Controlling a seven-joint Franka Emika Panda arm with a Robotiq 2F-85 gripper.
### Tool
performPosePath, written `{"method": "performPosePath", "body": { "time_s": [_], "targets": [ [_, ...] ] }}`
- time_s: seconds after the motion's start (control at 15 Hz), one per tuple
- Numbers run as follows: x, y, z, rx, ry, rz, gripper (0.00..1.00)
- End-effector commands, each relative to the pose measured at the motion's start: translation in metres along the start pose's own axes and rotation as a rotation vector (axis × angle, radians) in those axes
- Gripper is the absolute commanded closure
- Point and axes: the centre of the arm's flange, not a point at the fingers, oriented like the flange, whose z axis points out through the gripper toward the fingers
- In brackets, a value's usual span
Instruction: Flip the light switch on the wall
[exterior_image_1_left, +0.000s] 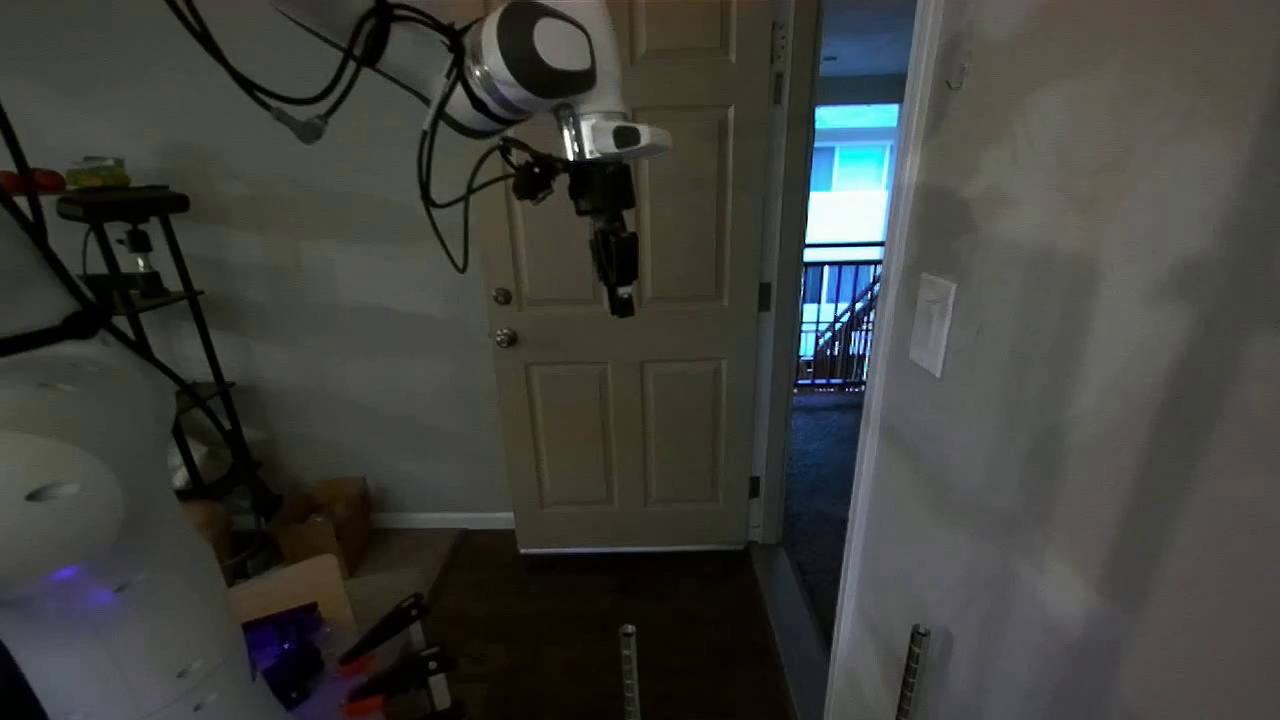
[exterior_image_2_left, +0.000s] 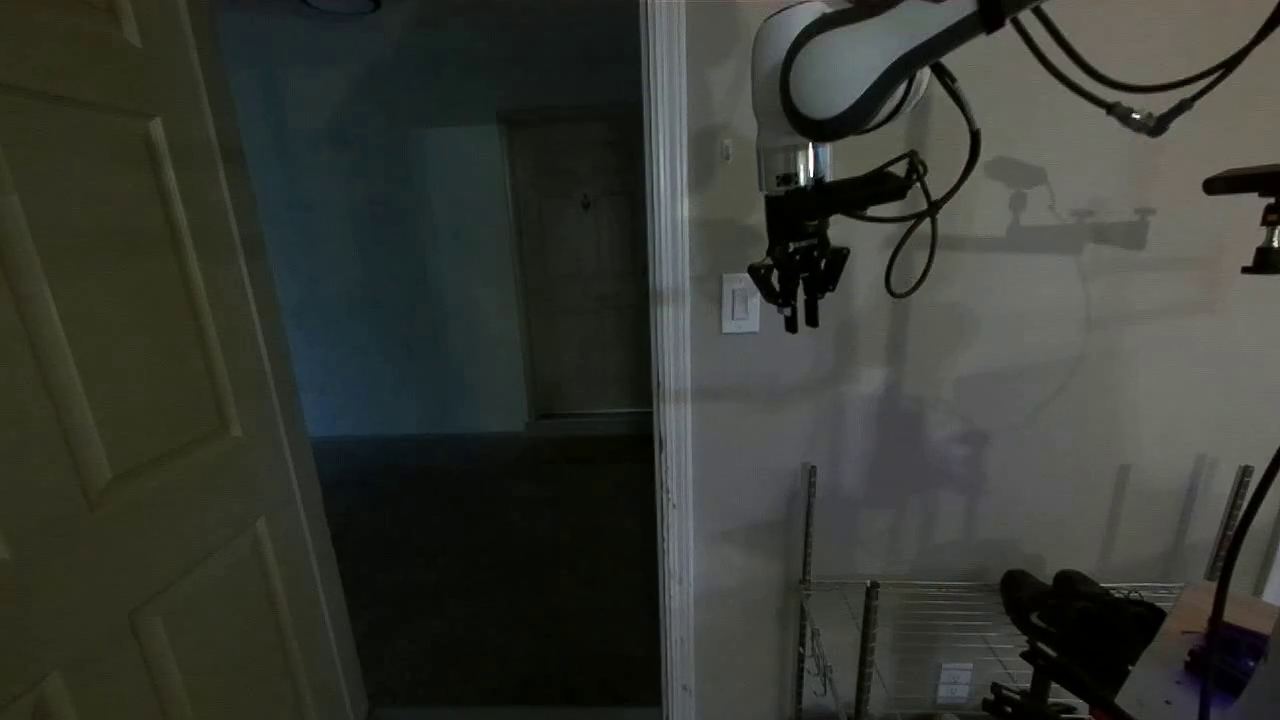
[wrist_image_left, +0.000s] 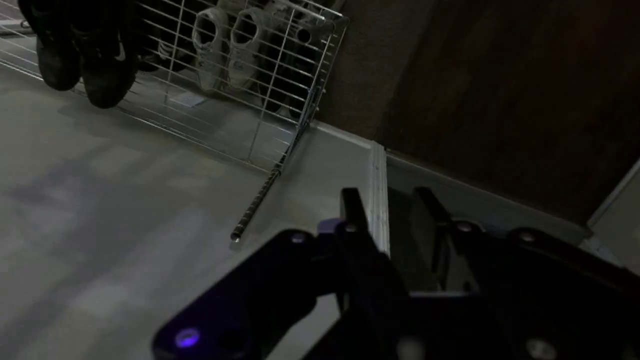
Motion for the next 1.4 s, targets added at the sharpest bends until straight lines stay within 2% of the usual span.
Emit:
{"method": "performPosePath", "body": {
  "time_s": [0.0,0.2,0.4,0.87,1.33],
  "targets": [
    [0.043,0.007,0.011,-0.022,0.102,0.035,0.93],
    [0.067,0.015,0.017,-0.065,0.243,0.053,0.98],
    [0.086,0.021,0.026,-0.095,0.327,0.1,0.94],
    [0.132,0.021,0.043,-0.168,0.402,0.144,0.96],
    [0.158,0.023,0.056,-0.186,0.405,0.168,0.95]
  ]
}}
